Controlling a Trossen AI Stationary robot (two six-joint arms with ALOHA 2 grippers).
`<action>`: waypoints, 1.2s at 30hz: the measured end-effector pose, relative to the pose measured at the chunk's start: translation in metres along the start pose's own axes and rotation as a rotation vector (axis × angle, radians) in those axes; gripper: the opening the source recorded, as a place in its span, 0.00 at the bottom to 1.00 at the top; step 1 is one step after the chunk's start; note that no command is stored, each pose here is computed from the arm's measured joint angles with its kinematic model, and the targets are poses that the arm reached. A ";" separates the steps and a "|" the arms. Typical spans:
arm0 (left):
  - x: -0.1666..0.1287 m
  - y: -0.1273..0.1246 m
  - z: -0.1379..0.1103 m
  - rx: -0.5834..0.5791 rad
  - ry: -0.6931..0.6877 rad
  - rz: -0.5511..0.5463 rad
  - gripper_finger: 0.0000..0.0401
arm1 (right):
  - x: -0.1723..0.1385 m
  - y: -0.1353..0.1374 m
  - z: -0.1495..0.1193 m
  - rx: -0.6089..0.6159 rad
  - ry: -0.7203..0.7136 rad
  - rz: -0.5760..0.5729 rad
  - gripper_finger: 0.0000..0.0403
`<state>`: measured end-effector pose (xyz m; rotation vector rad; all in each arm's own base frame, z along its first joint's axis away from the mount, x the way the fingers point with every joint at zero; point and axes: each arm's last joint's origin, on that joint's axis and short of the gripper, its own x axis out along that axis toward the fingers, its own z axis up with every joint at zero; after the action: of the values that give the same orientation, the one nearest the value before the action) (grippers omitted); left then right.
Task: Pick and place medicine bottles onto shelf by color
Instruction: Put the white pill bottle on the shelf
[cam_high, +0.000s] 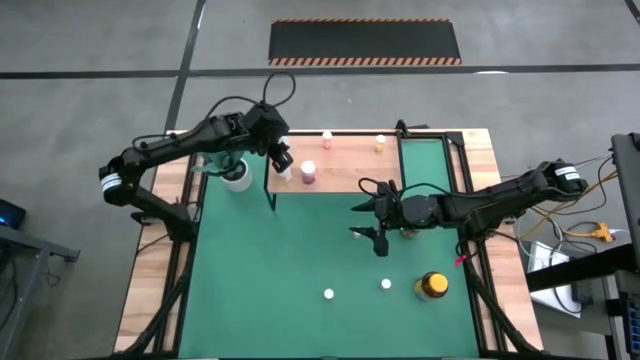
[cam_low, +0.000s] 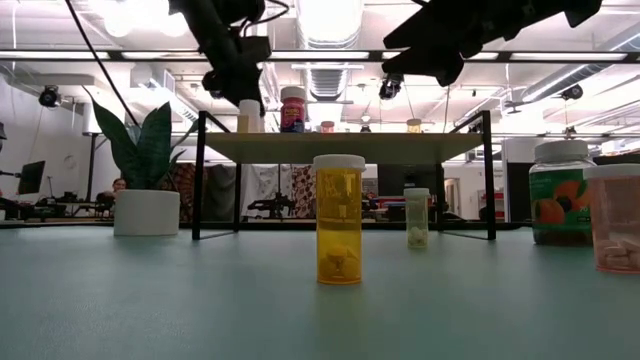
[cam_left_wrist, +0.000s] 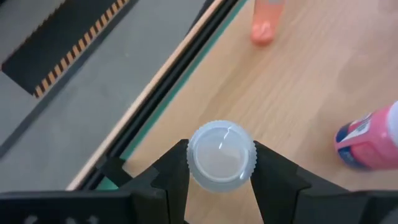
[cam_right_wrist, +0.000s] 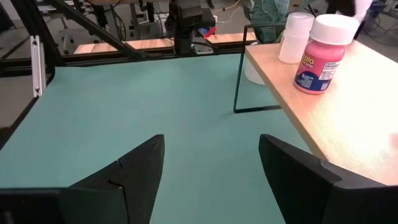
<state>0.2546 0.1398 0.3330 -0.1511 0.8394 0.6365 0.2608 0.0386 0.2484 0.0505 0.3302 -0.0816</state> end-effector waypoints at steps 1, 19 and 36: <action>0.002 0.000 -0.002 -0.008 0.009 0.001 0.31 | 0.000 0.000 0.000 0.000 0.000 0.000 0.63; 0.011 -0.002 -0.011 -0.108 0.031 0.003 0.32 | 0.000 0.000 -0.002 -0.001 0.016 -0.002 0.62; 0.020 -0.004 -0.016 -0.144 0.013 -0.007 0.47 | 0.000 0.000 -0.002 -0.002 0.020 -0.001 0.62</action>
<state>0.2561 0.1404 0.3072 -0.2886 0.8048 0.6895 0.2602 0.0386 0.2463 0.0491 0.3500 -0.0817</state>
